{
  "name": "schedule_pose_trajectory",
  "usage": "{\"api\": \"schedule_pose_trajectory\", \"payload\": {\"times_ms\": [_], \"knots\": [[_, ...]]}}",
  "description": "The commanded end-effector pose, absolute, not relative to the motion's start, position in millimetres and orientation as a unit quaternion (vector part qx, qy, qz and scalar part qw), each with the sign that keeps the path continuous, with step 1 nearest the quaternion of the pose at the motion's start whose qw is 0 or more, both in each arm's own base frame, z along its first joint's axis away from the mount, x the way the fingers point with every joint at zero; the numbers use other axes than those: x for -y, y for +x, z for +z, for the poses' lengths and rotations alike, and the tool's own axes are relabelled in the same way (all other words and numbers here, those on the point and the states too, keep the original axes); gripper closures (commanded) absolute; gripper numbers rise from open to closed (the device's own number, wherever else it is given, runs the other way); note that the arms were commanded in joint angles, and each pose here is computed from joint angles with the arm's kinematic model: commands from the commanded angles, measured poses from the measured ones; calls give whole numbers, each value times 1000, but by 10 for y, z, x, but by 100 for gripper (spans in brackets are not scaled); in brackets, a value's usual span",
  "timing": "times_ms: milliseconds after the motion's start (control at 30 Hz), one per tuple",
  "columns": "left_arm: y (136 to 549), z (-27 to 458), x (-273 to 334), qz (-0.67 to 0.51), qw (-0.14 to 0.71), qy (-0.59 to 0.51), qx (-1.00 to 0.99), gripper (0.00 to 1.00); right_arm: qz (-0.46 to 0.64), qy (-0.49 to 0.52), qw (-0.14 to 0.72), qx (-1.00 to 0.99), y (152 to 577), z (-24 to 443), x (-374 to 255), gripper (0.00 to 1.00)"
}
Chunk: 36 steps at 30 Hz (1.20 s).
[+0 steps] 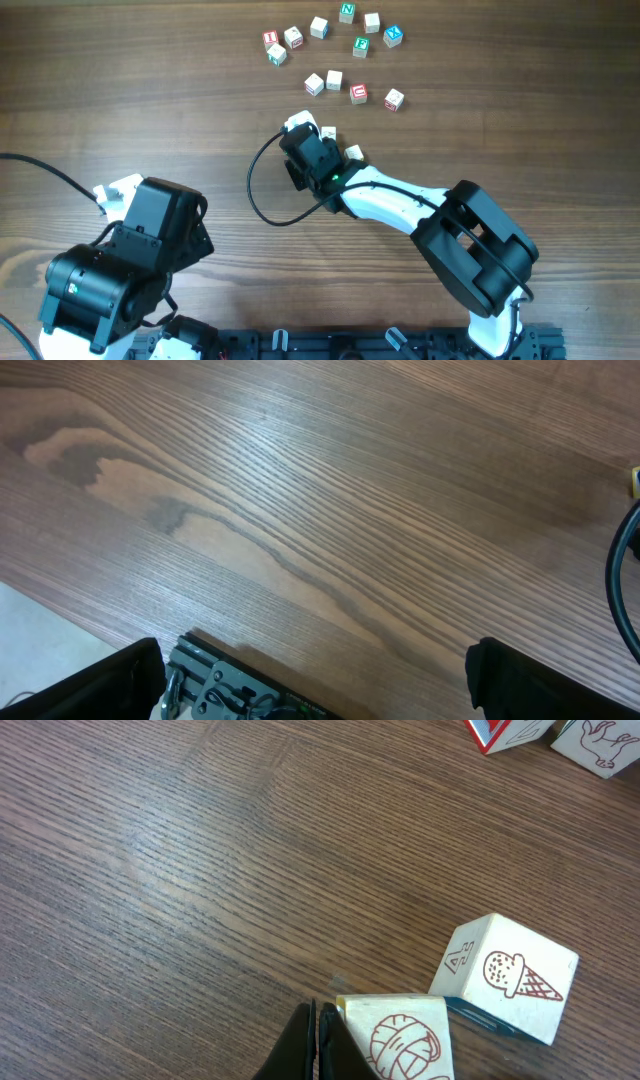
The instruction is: Form a circle
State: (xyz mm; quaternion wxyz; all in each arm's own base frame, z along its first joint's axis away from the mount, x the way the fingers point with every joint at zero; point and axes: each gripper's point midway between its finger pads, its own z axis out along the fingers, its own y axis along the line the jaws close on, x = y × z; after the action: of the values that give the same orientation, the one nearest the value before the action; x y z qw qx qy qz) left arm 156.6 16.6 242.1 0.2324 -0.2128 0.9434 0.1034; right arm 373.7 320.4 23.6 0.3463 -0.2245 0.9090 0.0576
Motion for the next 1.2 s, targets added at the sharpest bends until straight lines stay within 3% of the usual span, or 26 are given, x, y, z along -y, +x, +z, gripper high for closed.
{"api": "schedule_pose_trajectory", "payload": {"times_ms": [0,733,1167], "knots": [[1560,2414,-178,103,233,-223,-941,0,50,-212,348,-912,3784,194,-3176,95],[1560,2414,-178,103,233,-223,-941,0,77,-204,354,-909,3798,237,-3267,95],[1560,2414,-178,103,233,-223,-941,0,8,-138,403,-905,4002,375,-2992,95]]}}
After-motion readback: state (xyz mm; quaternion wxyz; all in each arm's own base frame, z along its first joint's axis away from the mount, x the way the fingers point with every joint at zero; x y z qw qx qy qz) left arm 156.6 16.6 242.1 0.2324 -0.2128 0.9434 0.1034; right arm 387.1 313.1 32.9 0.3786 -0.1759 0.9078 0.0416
